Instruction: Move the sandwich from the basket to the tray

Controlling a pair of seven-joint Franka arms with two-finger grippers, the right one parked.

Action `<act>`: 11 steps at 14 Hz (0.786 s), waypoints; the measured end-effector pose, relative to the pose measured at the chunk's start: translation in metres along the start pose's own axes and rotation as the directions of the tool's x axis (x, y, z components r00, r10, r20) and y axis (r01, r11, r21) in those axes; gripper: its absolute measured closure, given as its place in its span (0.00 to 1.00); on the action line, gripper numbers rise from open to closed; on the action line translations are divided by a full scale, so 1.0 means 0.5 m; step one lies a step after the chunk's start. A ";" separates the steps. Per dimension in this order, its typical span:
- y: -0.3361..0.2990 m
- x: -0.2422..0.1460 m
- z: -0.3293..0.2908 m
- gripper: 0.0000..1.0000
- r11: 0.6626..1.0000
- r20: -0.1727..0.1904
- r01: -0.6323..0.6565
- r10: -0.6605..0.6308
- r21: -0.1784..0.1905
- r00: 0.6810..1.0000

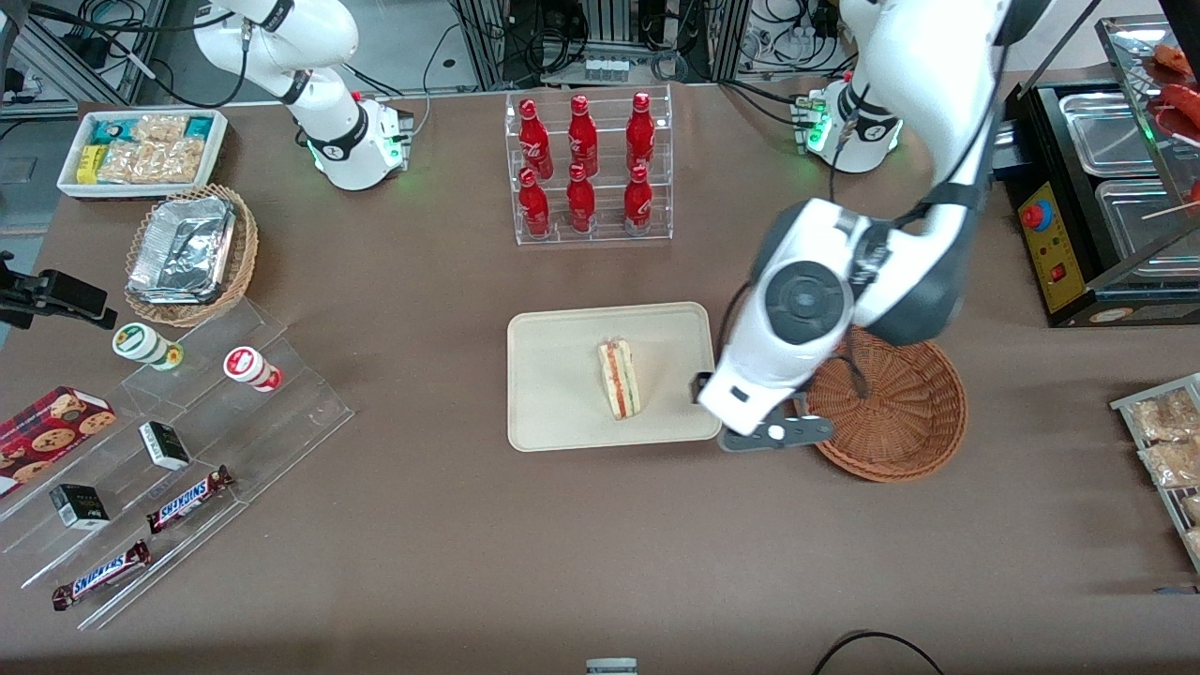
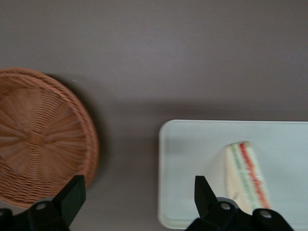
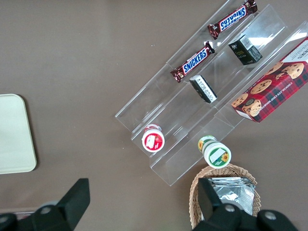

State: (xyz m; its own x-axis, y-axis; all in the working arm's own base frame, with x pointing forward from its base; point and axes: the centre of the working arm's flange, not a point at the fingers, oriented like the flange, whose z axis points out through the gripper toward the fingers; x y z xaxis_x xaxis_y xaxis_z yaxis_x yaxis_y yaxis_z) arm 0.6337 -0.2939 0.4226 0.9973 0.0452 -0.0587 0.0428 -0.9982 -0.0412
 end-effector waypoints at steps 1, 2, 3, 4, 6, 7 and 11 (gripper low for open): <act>-0.056 0.009 -0.004 0.00 1.000 0.008 -0.025 0.025 0.003 1.000; -0.107 0.015 -0.005 0.00 0.999 0.016 -0.051 0.051 0.005 0.999; -0.154 0.018 -0.005 0.00 0.997 0.025 -0.075 0.075 0.006 0.997; -0.197 0.019 -0.006 0.00 0.995 0.032 -0.098 0.098 0.006 0.995; -0.266 0.013 -0.016 0.00 0.991 0.039 -0.136 0.136 0.005 0.990; -0.293 0.004 -0.026 0.00 0.989 0.039 -0.149 0.149 0.004 0.988; -0.382 -0.054 -0.097 0.00 0.976 0.045 -0.218 0.217 0.007 0.975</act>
State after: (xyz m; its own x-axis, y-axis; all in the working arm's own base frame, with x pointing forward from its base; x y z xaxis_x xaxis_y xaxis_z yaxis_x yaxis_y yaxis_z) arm 0.6015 -0.1063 0.4807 0.9789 -0.1710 -0.1115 -0.1758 -0.9838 -0.0347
